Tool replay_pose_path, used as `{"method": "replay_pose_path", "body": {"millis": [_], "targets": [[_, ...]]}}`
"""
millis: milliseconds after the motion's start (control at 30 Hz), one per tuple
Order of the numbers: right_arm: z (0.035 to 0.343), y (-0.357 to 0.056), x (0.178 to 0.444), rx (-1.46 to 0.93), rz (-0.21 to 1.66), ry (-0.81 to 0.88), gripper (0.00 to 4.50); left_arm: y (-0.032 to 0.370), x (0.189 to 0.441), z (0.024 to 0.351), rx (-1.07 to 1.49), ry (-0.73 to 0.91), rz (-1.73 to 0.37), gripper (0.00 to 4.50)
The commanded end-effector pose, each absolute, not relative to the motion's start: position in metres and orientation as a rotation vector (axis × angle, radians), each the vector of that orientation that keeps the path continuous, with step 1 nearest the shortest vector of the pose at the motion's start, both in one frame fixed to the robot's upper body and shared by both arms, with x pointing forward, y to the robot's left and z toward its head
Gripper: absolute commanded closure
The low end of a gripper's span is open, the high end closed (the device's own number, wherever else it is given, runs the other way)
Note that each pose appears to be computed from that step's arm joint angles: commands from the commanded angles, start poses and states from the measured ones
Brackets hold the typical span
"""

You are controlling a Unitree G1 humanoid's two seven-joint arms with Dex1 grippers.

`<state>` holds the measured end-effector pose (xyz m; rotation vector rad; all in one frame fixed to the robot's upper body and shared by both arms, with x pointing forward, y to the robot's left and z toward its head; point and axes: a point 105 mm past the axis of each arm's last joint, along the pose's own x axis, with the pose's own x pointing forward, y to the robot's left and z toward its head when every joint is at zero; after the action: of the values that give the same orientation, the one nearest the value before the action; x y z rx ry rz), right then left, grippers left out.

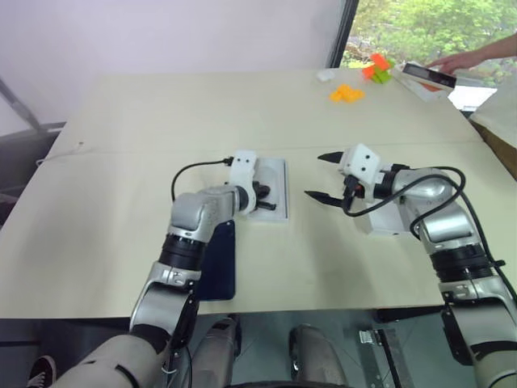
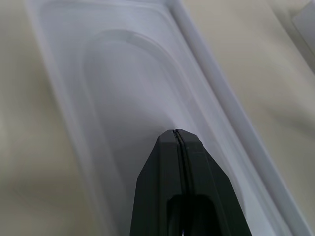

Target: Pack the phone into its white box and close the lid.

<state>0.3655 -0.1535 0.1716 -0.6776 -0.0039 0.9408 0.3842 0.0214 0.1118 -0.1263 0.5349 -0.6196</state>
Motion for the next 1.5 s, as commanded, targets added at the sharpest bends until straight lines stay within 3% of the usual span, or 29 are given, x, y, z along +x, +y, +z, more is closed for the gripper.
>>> {"method": "replay_pose_path", "body": {"millis": [33,267,433,667,900,1000,1100,1167,1267,1433,1500], "targets": [[0.190,-0.154,0.367,-0.705,0.916,-0.069,0.00,0.019,0.388,0.115,-0.089,0.514,-0.629,4.47],[0.190,-0.155,0.367,-0.708,0.912,-0.070,0.00,0.016,0.387,0.125,-0.092,0.462,-0.657,4.47],[0.190,-0.155,0.366,-0.707,0.911,-0.073,0.00,0.030,0.387,0.154,-0.141,0.350,-0.636,4.47],[0.202,-0.152,0.367,-0.632,0.929,-0.097,0.00,0.066,0.366,0.200,-0.169,0.207,-0.671,4.47],[0.204,-0.144,0.360,-0.612,0.986,-0.104,0.00,0.123,0.349,0.201,-0.071,0.212,-0.610,4.47],[0.204,-0.135,0.353,-0.592,1.021,-0.115,0.00,0.145,0.336,0.201,-0.143,0.237,-0.617,4.47],[0.203,-0.110,0.332,-0.556,1.118,-0.149,0.00,0.182,0.310,0.197,-0.188,0.291,-0.584,3.22],[0.198,-0.098,0.322,-0.530,1.165,-0.142,0.00,0.198,0.300,0.196,-0.205,0.314,-0.549,3.22],[0.194,-0.084,0.309,-0.517,1.214,-0.142,0.00,0.215,0.291,0.196,-0.247,0.320,-0.496,2.47],[0.191,-0.069,0.294,-0.569,1.269,-0.176,0.00,0.227,0.245,0.170,-0.361,0.458,-0.583,0.13],[0.194,-0.063,0.292,-0.563,1.273,-0.203,0.00,0.237,0.228,0.155,-0.431,0.519,-0.573,0.05]]}}
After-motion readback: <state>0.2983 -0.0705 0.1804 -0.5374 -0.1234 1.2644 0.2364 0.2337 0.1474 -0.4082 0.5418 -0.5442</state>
